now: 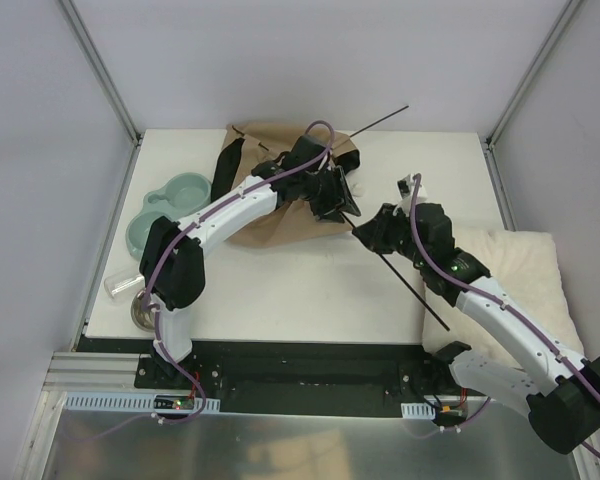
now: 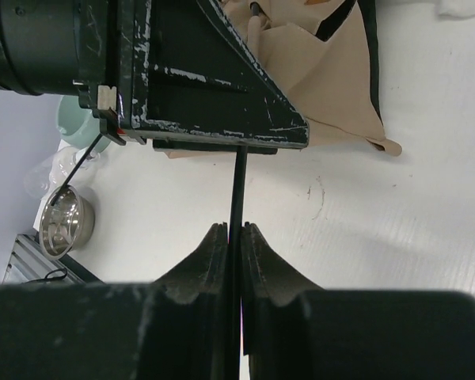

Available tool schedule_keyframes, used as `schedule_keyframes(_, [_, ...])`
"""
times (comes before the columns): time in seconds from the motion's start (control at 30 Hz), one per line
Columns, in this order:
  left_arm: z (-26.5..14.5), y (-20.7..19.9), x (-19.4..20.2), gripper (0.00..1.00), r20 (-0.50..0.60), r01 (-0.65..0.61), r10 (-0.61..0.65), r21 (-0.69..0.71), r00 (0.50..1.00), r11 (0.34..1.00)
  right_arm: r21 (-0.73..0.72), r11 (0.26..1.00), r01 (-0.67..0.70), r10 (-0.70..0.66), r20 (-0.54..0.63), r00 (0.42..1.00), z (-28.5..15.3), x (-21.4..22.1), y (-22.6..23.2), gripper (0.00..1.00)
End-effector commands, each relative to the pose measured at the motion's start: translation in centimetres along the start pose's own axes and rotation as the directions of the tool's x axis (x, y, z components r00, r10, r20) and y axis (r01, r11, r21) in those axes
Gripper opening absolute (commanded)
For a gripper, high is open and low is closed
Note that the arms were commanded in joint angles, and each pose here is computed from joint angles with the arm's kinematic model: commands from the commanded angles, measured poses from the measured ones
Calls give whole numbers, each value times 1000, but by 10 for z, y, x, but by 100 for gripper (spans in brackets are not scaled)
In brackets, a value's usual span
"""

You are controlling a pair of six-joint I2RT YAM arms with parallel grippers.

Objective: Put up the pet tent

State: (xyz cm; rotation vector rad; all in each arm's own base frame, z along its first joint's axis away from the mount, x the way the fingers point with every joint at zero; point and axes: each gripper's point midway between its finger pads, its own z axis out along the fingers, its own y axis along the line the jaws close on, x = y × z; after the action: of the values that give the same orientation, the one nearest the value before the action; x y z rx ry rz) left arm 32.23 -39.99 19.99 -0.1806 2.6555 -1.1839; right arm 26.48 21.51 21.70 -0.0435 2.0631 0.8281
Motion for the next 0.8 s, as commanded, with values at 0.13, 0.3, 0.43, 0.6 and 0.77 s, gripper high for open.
schedule_keyframes(0.13, [-14,-27,-3,8,20,-81,80,61,997,995,-118,993,-9,12,28,1000,1,-12,28,0])
schedule_keyframes(0.3, [-19,-21,-6,0,44,-132,131,28,990,991,-68,998,-8,4,-62,998,-1,6,18,7])
schedule_keyframes(0.43, [-28,-10,-7,0,76,-183,184,-21,980,983,-35,999,-2,-1,-106,994,-6,17,10,43])
schedule_keyframes(0.6, [-38,-1,-16,0,132,-262,271,-86,953,961,-6,1000,19,-20,-161,987,-17,29,3,63])
schedule_keyframes(0.77, [-50,-2,-34,0,202,-301,324,-134,924,944,-32,999,20,-28,-272,962,-33,50,6,67])
